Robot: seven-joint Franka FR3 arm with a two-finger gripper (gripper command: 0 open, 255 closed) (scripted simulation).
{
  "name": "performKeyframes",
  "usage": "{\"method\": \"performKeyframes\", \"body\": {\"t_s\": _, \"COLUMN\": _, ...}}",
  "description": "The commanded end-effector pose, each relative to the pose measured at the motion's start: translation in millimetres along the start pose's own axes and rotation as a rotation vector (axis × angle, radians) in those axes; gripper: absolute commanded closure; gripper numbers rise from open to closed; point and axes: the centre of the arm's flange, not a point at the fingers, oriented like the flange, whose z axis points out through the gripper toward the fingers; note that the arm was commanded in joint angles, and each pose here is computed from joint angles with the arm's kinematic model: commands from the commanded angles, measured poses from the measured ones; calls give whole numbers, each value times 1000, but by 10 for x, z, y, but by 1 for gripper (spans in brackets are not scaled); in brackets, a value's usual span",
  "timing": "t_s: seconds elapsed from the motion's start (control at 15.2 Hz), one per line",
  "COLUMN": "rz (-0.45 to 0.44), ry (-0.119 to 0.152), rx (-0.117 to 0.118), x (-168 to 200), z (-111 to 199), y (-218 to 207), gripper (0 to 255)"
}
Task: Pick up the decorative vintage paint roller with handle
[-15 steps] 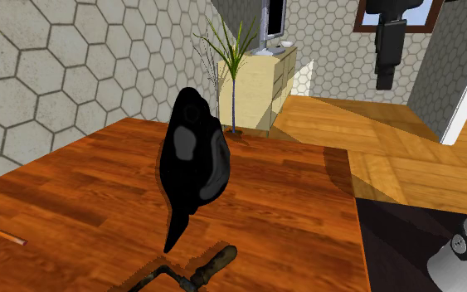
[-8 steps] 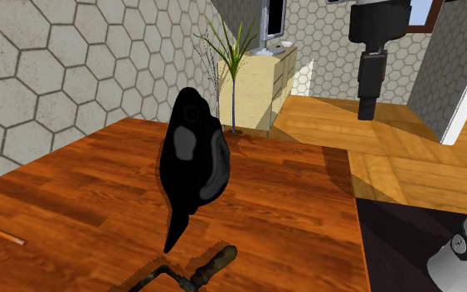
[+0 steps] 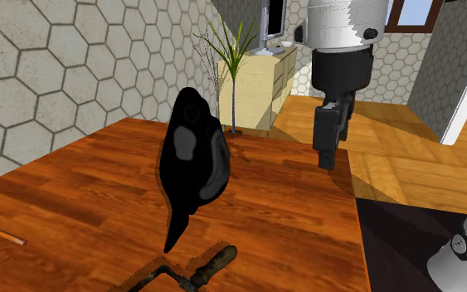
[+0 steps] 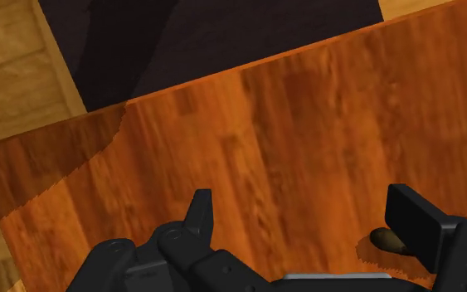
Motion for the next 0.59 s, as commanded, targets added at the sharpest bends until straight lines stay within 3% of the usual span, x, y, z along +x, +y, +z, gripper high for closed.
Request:
{"method": "performKeyframes", "body": {"t_s": 0.0, "rz": 21, "ry": 5, "rx": 5, "x": 95, "z": 139, "y": -211, "gripper": 0}}
{"method": "performKeyframes", "body": {"t_s": 0.53, "rz": 96, "ry": 22, "rx": 20, "x": 472, "z": 606, "y": -1045, "gripper": 0}}
